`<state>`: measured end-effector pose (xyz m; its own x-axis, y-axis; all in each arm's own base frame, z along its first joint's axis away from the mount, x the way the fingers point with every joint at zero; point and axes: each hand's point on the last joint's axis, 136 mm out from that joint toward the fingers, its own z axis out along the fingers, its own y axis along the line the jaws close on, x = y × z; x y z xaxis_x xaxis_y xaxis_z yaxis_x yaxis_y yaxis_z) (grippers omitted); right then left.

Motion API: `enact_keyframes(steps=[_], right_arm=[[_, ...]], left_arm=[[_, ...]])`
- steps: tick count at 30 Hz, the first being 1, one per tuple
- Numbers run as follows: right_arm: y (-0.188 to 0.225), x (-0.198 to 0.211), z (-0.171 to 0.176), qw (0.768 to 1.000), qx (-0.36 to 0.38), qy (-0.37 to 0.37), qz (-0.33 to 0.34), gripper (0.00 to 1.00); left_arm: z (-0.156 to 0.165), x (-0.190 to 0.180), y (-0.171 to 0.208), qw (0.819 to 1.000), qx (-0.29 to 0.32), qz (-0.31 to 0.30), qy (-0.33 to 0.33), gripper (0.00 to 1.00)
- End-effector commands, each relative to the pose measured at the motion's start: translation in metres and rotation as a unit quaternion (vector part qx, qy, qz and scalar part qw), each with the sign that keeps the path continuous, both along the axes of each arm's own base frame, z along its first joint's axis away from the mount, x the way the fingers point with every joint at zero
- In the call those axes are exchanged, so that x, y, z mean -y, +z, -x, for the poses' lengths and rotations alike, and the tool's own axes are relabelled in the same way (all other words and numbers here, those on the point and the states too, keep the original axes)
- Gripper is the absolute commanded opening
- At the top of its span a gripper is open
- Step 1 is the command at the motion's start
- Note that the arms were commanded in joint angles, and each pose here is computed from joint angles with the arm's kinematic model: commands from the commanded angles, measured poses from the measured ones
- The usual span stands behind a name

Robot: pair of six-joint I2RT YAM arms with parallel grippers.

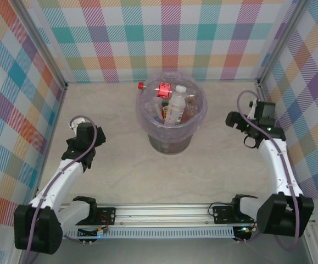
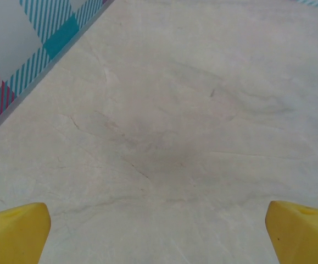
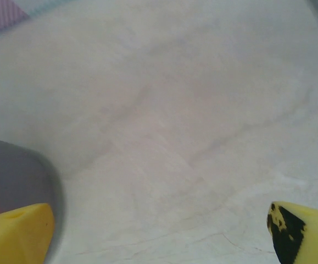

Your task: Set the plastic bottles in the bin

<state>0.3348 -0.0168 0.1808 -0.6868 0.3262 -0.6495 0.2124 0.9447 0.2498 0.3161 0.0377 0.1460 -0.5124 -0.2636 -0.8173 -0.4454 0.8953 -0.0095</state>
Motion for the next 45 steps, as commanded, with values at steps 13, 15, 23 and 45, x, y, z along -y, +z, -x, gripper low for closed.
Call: enact_keyframes(steps=[13, 15, 23, 45], right_arm=[[-0.083, -0.003, -0.05, 0.989, 0.132, 0.029, 0.064, 0.99], [-0.081, -0.004, -0.054, 0.986, 0.144, 0.034, 0.076, 0.99], [-0.088, -0.027, -0.062, 0.966, 0.217, 0.065, 0.127, 0.99], [-0.089, -0.026, -0.062, 0.967, 0.213, 0.065, 0.122, 0.99]], left_arm=[[-0.076, 0.026, -0.042, 0.989, 0.089, -0.025, -0.112, 1.0], [-0.079, 0.022, -0.044, 0.988, 0.102, -0.02, -0.112, 1.0], [-0.083, 0.032, -0.059, 0.983, 0.113, -0.011, -0.147, 1.0], [-0.082, 0.039, -0.063, 0.98, 0.115, -0.022, -0.16, 1.0]])
